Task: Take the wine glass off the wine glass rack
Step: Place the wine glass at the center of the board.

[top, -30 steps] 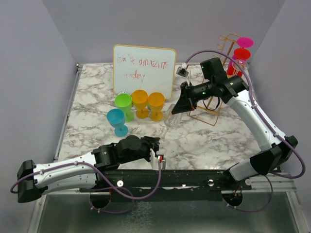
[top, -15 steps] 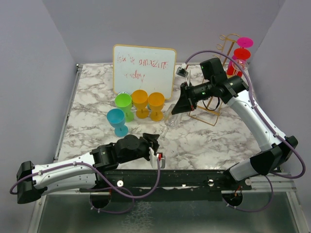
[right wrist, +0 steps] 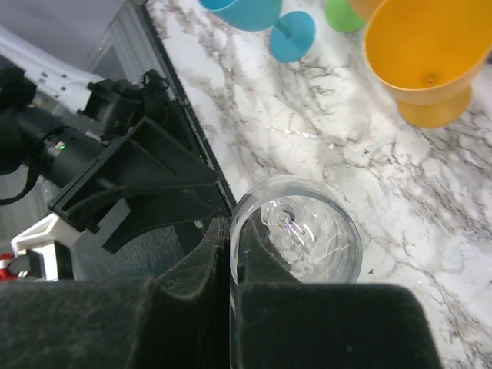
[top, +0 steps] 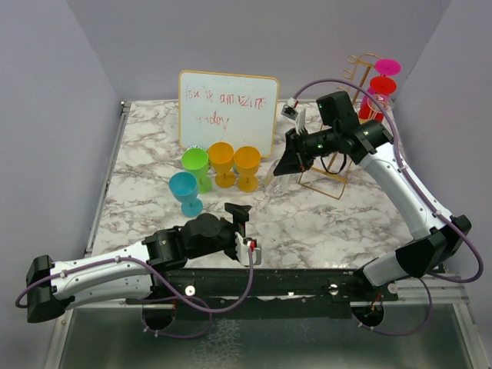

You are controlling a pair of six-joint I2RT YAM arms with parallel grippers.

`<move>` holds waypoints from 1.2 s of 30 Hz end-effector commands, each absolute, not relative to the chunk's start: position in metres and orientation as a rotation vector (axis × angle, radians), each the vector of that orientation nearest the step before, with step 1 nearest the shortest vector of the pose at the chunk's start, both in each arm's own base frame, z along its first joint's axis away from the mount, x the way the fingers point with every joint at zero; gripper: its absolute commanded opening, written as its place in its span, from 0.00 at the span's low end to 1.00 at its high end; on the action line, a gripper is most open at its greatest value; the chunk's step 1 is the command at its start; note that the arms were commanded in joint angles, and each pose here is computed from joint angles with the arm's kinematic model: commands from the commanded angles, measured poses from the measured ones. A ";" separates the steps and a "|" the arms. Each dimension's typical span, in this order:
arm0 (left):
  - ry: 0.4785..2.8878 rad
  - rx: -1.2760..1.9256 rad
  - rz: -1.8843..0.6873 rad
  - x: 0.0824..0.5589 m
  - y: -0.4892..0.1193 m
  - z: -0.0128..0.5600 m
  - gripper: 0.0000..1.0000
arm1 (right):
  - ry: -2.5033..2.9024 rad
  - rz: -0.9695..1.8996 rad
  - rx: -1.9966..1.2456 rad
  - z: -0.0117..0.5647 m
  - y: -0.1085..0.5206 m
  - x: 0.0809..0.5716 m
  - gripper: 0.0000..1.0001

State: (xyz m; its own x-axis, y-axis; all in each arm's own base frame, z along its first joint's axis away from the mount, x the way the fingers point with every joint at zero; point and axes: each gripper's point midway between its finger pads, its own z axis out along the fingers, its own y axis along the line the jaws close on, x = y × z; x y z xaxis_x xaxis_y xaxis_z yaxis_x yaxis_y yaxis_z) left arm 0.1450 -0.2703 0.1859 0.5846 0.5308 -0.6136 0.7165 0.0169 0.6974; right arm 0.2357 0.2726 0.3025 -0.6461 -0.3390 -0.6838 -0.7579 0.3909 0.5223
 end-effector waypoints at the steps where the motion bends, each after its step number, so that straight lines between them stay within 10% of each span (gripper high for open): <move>1: 1.125 1.533 -0.245 0.147 -0.269 0.206 0.99 | 2.168 1.021 -0.857 0.304 0.267 0.257 0.00; 18: 1.700 0.681 -0.435 0.221 -0.238 0.282 0.99 | 2.100 0.722 -0.826 0.259 0.275 0.273 0.00; 36: 2.009 -0.152 -0.257 0.327 -0.070 0.291 0.99 | 1.833 0.614 -1.107 0.244 0.372 0.238 0.00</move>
State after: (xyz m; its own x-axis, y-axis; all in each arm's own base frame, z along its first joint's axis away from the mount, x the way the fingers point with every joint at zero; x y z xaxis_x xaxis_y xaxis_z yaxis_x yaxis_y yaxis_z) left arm 0.3242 -0.0942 0.3090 -0.3440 -0.1341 -0.9293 0.1073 0.9777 -0.1808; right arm 0.2175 0.3423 0.2272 -0.3188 -0.4644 -0.8262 -0.8811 0.4665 0.0778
